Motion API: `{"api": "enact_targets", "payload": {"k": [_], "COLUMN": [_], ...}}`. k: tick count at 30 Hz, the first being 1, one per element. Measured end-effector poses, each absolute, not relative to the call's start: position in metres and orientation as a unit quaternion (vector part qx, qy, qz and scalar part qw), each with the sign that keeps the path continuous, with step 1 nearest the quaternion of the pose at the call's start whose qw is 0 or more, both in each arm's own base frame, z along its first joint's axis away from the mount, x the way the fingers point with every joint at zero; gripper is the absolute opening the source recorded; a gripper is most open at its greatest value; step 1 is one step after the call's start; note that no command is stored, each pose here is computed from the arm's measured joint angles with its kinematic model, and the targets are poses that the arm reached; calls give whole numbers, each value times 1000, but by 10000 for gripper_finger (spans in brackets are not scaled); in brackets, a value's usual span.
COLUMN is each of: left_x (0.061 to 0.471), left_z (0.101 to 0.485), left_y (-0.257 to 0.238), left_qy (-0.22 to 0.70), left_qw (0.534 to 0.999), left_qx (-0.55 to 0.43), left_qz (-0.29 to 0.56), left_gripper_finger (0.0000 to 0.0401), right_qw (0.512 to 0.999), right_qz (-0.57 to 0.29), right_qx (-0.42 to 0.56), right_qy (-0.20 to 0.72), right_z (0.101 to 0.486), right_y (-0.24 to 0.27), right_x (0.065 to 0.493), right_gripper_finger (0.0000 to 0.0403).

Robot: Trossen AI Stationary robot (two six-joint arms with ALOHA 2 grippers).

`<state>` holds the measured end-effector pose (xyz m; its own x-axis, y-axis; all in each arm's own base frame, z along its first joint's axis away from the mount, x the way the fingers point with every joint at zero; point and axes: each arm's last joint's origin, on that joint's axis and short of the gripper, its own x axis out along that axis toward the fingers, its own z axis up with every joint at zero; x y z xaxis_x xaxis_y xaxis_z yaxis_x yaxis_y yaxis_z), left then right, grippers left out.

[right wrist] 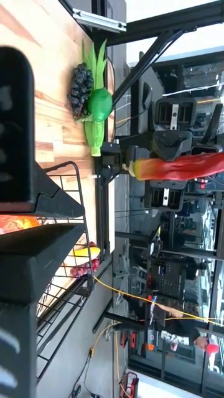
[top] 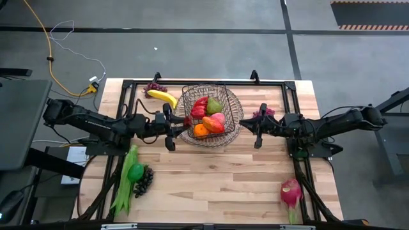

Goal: Build produce basket
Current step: Put the red chili pepper into the black wire basket

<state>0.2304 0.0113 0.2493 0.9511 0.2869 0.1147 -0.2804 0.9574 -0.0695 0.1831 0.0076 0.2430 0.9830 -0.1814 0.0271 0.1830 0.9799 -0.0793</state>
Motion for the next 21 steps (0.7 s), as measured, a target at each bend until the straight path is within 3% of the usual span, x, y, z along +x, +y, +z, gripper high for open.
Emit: {"api": "enact_targets", "payload": {"k": [5, 9, 21], "left_x": [230, 232, 276], "left_z": [249, 252, 274], "left_y": [12, 20, 82], "left_qy": [-61, -49, 196], "left_qw": [987, 979, 937], "left_qx": [-20, -18, 16], "left_qz": [146, 196, 289], "left_gripper_finger": [104, 104, 104], "right_qw": [995, 995, 994], "right_qz": [-92, -98, -102], "right_qx": [-37, -36, -37], "right_qy": [-8, -8, -8], "right_z": [243, 243, 243], "right_y": [8, 7, 7], "right_x": [183, 183, 183], "right_gripper_finger": [18, 18, 18]}}
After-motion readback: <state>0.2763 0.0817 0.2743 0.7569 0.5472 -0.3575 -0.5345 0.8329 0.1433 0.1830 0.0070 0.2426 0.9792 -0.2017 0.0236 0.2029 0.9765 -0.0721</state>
